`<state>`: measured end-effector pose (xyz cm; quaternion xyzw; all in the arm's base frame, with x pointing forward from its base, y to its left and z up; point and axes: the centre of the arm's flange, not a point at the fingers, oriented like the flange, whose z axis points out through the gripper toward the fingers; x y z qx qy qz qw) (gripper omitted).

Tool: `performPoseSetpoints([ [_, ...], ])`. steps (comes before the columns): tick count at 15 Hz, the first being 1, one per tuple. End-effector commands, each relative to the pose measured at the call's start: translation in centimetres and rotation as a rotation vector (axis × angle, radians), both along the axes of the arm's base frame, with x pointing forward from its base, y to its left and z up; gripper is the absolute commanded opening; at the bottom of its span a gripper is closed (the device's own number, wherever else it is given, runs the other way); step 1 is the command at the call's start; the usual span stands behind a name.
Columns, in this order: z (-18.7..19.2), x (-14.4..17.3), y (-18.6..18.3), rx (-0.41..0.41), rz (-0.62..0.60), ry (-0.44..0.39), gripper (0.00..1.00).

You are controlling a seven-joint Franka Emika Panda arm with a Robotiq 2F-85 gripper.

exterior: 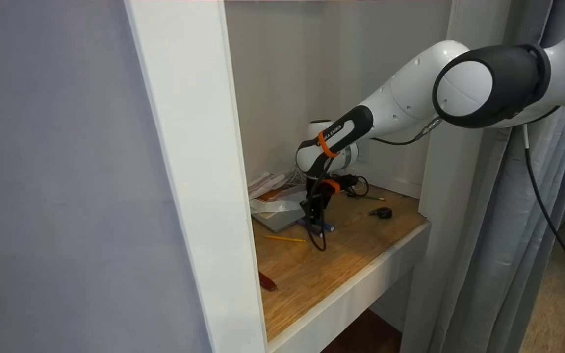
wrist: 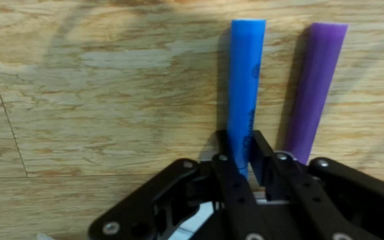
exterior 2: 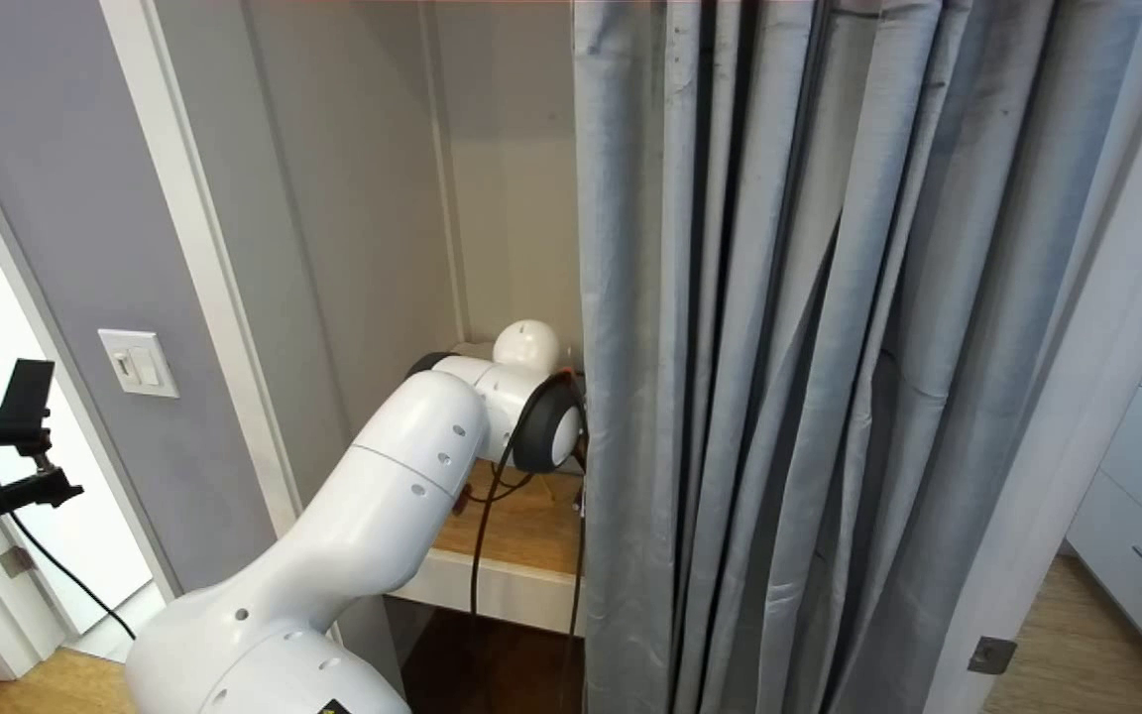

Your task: Pick up the purple marker and move it to the middle of the surface, pick up the blue marker and move it to the middle of the surface

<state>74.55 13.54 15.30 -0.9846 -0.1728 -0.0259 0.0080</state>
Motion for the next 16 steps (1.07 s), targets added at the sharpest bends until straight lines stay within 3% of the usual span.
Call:
performPoseSetpoints([
  [1,0.0,2.1,0.8,0.009,-0.004,0.011,0.07],
  [3,0.1,2.3,0.7,0.006,-0.008,0.023,0.09],
  [4,0.1,2.3,0.8,0.008,-0.008,0.029,0.23],
  [5,0.1,2.3,0.8,0.007,-0.009,0.033,0.46],
  [7,0.3,2.4,0.8,0.012,-0.007,0.034,0.5],
  [10,0.7,2.4,0.7,0.014,-0.011,0.022,0.67],
  [11,1.1,2.2,0.5,0.012,-0.017,0.014,0.63],
  [12,1.3,2.2,0.4,0.009,-0.022,0.01,0.65],
  [14,2.0,1.9,0.1,0.007,-0.035,-0.002,0.53],
  [16,2.9,1.3,-0.2,0.003,-0.048,-0.011,0.49],
])
